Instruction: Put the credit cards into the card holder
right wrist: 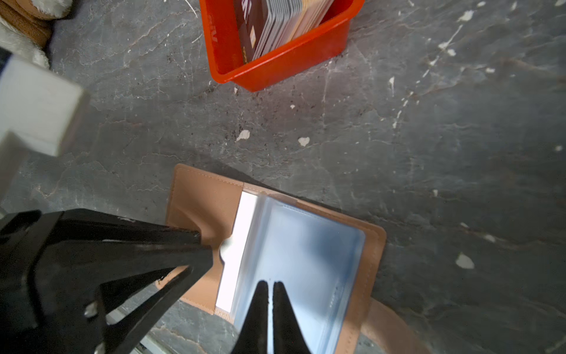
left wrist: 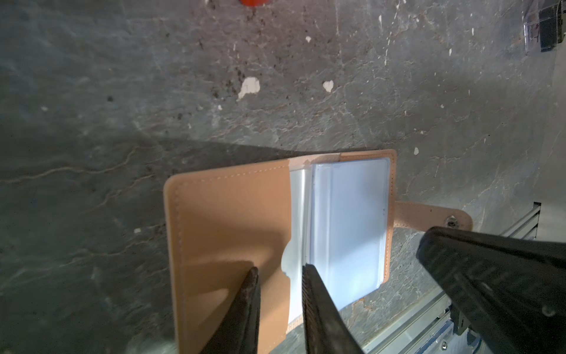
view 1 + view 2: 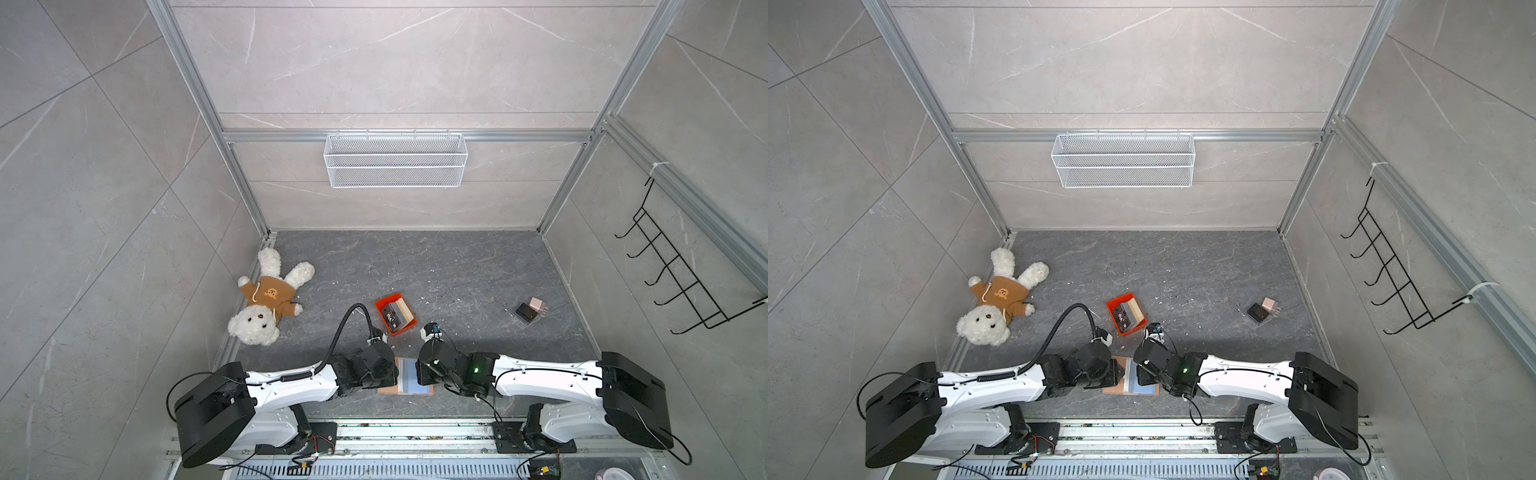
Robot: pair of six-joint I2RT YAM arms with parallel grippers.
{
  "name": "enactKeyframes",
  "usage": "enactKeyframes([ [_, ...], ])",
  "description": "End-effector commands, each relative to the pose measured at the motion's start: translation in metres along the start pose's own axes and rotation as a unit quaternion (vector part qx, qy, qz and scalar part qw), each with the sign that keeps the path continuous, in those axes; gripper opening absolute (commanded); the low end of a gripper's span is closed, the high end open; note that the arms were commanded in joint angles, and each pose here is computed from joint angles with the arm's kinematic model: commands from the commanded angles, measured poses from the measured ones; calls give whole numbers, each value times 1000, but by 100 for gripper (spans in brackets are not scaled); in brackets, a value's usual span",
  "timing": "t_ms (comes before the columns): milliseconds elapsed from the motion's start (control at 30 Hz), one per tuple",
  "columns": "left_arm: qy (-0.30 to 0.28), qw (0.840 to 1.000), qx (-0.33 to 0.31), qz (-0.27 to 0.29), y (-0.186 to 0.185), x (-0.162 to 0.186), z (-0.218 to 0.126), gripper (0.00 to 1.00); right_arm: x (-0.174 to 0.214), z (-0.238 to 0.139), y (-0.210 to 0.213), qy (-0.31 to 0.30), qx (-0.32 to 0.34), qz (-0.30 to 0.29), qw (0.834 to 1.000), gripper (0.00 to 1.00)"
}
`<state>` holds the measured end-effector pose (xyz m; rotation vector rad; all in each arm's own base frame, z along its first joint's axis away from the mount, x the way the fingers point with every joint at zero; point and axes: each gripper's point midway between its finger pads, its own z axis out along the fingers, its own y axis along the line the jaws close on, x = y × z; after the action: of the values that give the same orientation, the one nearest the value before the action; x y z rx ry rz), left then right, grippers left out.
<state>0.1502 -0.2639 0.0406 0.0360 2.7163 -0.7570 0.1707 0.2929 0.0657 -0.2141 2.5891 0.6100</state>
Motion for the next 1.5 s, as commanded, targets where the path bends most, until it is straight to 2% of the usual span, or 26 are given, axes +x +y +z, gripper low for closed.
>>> enactKeyframes([
  [0,-7,1000,8,-5,-12,-9,-1,27,8,6,-13,19,27,6,999,10],
  [233,3,1000,-5,-23,-4,-4,5,27,18,21,-24,30,37,19,999,10],
  [367,16,999,-6,-30,2,1,7,27,21,30,-44,32,69,25,997,9],
  [600,17,998,9,-52,8,8,11,27,17,33,-52,49,55,27,997,9],
  [867,25,999,8,-47,8,10,11,27,0,17,-15,22,-31,11,999,9],
  [967,24,998,8,-52,9,11,12,26,0,10,-12,19,-42,15,999,9],
  [1133,0,999,16,-42,4,1,7,24,11,4,-31,34,6,32,999,10],
  [1467,6,999,16,-45,4,2,14,24,39,14,-62,76,74,39,994,9],
])
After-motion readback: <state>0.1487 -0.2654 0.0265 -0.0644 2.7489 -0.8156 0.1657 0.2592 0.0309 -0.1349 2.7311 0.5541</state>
